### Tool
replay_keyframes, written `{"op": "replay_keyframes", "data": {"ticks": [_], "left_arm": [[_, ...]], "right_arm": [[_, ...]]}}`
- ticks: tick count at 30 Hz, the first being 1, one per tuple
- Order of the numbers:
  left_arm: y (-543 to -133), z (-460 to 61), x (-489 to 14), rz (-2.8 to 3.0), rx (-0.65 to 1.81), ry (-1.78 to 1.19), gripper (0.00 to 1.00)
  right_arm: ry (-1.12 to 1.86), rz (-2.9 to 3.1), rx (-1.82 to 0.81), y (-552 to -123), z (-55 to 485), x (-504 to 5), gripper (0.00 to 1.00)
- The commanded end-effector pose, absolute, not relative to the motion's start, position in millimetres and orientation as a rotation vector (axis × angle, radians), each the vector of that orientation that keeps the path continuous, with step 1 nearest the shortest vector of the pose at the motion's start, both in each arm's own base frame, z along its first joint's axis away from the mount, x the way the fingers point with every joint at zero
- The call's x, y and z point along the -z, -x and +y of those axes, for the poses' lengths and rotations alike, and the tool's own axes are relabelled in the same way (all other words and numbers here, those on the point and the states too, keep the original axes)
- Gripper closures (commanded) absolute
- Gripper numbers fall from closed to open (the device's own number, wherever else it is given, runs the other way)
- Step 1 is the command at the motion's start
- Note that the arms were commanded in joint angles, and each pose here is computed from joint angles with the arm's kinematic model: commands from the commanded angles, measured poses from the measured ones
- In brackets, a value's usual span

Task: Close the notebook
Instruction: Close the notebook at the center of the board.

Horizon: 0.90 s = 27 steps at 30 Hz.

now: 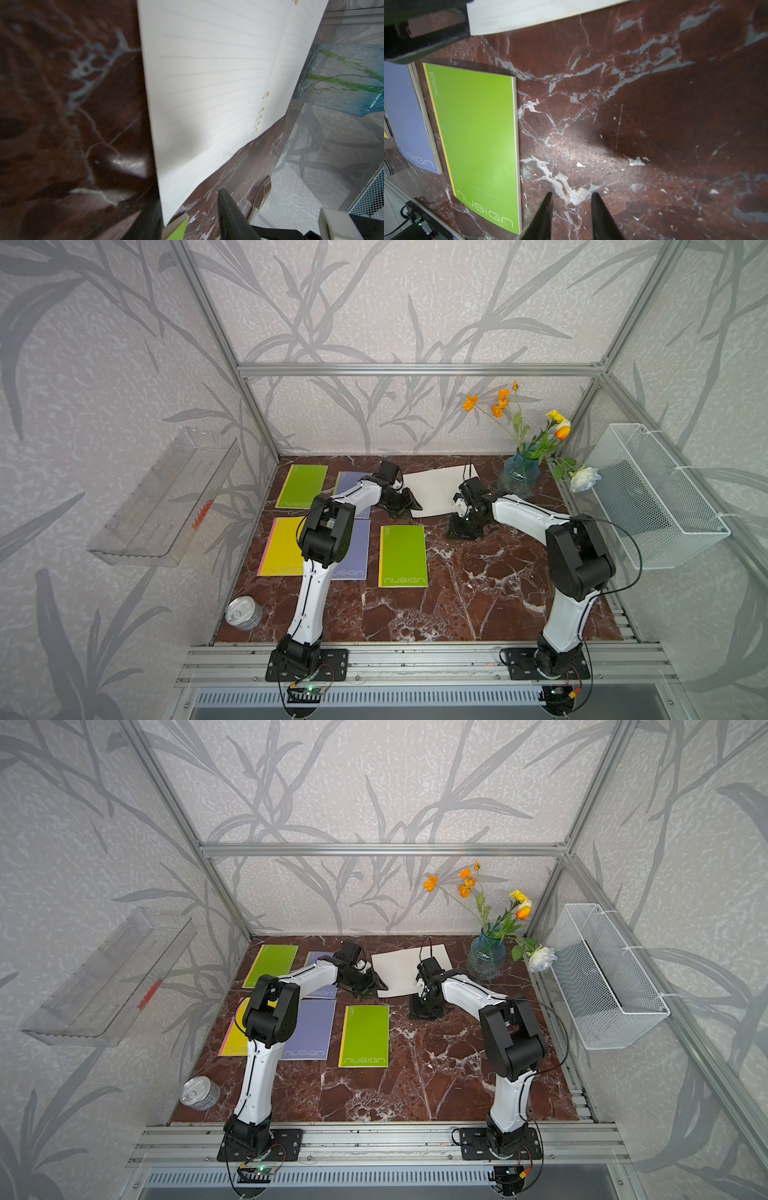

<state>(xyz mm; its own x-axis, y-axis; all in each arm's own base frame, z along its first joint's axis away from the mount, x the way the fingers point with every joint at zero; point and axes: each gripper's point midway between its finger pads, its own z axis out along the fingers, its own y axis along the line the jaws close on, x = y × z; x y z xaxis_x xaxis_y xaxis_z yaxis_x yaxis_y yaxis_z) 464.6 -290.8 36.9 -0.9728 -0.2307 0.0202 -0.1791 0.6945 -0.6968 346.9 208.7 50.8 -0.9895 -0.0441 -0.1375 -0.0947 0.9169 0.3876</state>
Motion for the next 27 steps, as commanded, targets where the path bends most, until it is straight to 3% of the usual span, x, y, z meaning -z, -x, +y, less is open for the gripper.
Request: {"op": "replay_keyframes", "data": {"ticks": [1,5,18,27], "left_arm": [[-468,-294,-42,2.791,1.201,0.359,0.57],[-469,-293,-44,2.785,1.195,0.365,0.60],[-465,-280,-48,2.802,1.071,0.348,0.86],[-464,-274,-47,2.812,1.022,0.351,0.95]], "right_arm": [[0.094,2.917,-0.633,-348,207,-64,0.68],[0.095,2.915,-0.639,-348,208,-64,0.68],[0.090,2.912,-0.643,-347,207,-64,0.68],[0.091,2.906,-0.635,-347,206,-68,0.68]]}}
